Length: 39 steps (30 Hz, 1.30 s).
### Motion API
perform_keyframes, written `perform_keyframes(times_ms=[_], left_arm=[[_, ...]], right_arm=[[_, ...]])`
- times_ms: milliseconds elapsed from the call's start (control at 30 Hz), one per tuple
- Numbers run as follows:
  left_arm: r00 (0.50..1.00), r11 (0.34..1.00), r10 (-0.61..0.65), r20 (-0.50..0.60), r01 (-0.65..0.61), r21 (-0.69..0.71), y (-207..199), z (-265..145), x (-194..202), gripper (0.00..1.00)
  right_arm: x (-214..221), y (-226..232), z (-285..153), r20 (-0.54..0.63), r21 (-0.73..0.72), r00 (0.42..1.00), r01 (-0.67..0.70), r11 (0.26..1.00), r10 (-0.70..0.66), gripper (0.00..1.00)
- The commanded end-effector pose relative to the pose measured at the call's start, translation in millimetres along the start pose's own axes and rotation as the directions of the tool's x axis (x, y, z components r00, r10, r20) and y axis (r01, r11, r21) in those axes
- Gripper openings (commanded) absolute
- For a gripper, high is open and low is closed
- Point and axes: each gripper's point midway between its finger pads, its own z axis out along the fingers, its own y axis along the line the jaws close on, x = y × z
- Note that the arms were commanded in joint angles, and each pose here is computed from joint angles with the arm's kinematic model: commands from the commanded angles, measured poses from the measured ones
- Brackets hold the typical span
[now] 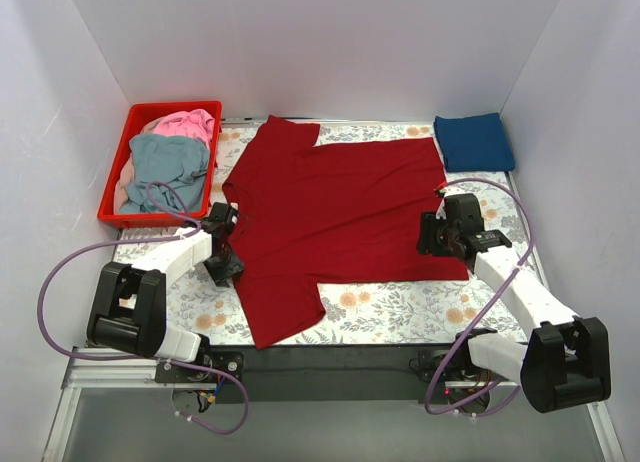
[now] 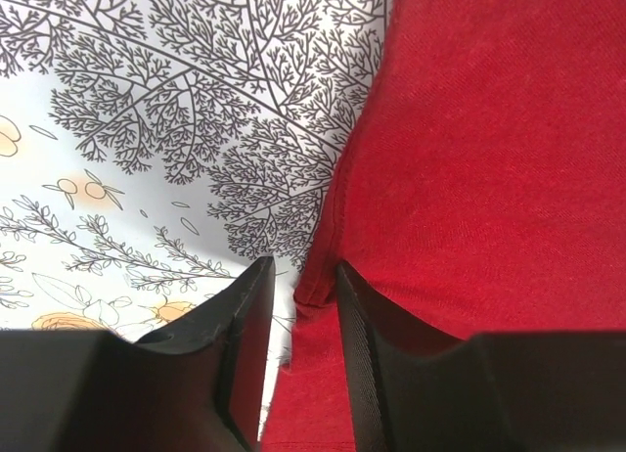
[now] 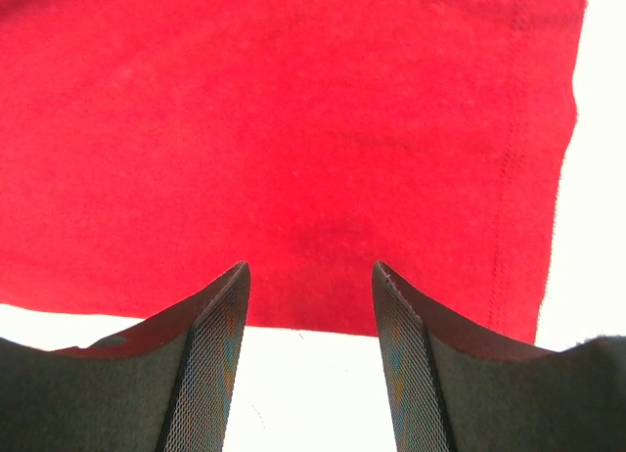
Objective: Fold and stack the t-shirts
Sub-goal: Fold the tshirt
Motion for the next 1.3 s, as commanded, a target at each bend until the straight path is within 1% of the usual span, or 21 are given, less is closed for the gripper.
perform_keyframes(times_ms=[0,67,133,167,300,367,433,467,533,567,667,700,767,800,833,933,1000,1067,1267], left_arm=[[1.000,0.999,-0.012,-0.007,0.011,-0.031,6.6,11.0,8.4,0.26],[1.000,1.000,-0.012,-0.007,0.012,-0.025,6.5,10.1,8.8,0.23],[1.000,1.000,-0.010,-0.004,0.010,-0.021,6.1,9.5,9.2,0.17],[1.000,1.000,-0.010,-0.003,0.010,-0.018,5.7,9.0,8.6,0.15],[1.000,1.000,-0.010,-0.001,0.010,-0.012,6.7,7.2,9.8,0.04],[1.000,1.000,-0.008,0.000,0.008,-0.001,5.6,6.1,9.9,0.00],[1.000,1.000,-0.009,0.005,0.009,0.011,4.0,4.4,9.3,0.00],[1.000,1.000,-0.008,0.004,0.008,0.020,2.6,3.2,9.1,0.00],[1.000,0.999,-0.006,0.011,0.006,0.039,-0.1,0.6,7.8,0.00],[1.000,0.999,-0.005,0.013,0.005,0.043,-0.5,0.0,7.7,0.00],[1.000,0.998,-0.003,0.028,0.001,0.068,-3.8,-2.7,5.3,0.00],[0.999,0.997,-0.001,0.032,-0.002,0.073,-3.6,-3.1,5.3,0.00],[0.999,0.997,0.000,0.039,-0.004,0.083,-5.0,-3.6,4.2,0.00],[0.999,0.996,0.000,0.041,-0.003,0.085,-4.8,-3.8,4.3,0.00],[0.999,0.996,0.000,0.045,-0.004,0.089,-4.7,-3.6,4.4,0.00],[0.999,0.995,0.000,0.048,-0.005,0.099,-5.3,-3.9,4.9,0.00],[0.998,0.995,0.000,0.057,-0.006,0.102,-5.3,-4.5,4.1,0.00],[0.998,0.995,-0.003,0.056,-0.003,0.103,-4.8,-4.5,4.5,0.00],[0.997,0.994,-0.011,0.073,0.002,0.113,-5.4,-7.3,2.0,0.00]], right_arm=[[-11.5,-8.4,-6.9,0.069,0.046,0.998,-0.014,0.999,0.010,0.60],[-12.8,-13.5,-9.5,0.080,0.074,0.997,-0.017,0.997,0.011,0.60],[-9.3,-19.2,-11.8,0.069,0.107,0.997,-0.035,0.994,0.028,0.60],[-6.9,-21.2,-12.9,0.060,0.121,0.997,-0.050,0.991,0.043,0.61],[2.7,-31.1,-18.3,0.044,0.169,0.993,-0.115,0.979,0.109,0.81],[10.7,-36.4,-20.1,0.023,0.185,0.990,-0.139,0.973,0.137,0.81],[16.9,-44.9,-21.5,0.010,0.209,0.985,-0.172,0.963,0.174,0.81],[24.8,-49.3,-22.6,-0.015,0.229,0.980,-0.189,0.955,0.198,0.81],[32.8,-59.2,-23.7,-0.031,0.259,0.968,-0.231,0.938,0.248,0.78],[43.1,-61.6,-24.3,-0.059,0.272,0.958,-0.256,0.928,0.282,0.74],[56.2,-75.7,-25.3,-0.066,0.311,0.933,-0.317,0.896,0.353,0.70],[63.6,-85.8,-25.9,-0.066,0.338,0.917,-0.350,0.874,0.392,0.66],[68.5,-95.9,-27.0,-0.052,0.371,0.907,-0.370,0.852,0.417,0.61],[71.2,-101.7,-27.1,-0.041,0.386,0.896,-0.394,0.834,0.443,0.54],[71.2,-102.5,-26.9,-0.036,0.384,0.890,-0.407,0.829,0.454,0.53],[70.2,-103.2,-23.2,-0.028,0.379,0.871,-0.444,0.812,0.490,0.51],[71.5,-100.3,-19.4,-0.043,0.368,0.860,-0.460,0.808,0.509,0.50],[74.4,-102.5,-16.0,-0.054,0.382,0.857,-0.457,0.803,0.513,0.49],[75.4,-110.6,-8.9,-0.030,0.405,0.859,-0.457,0.792,0.511,0.45]])
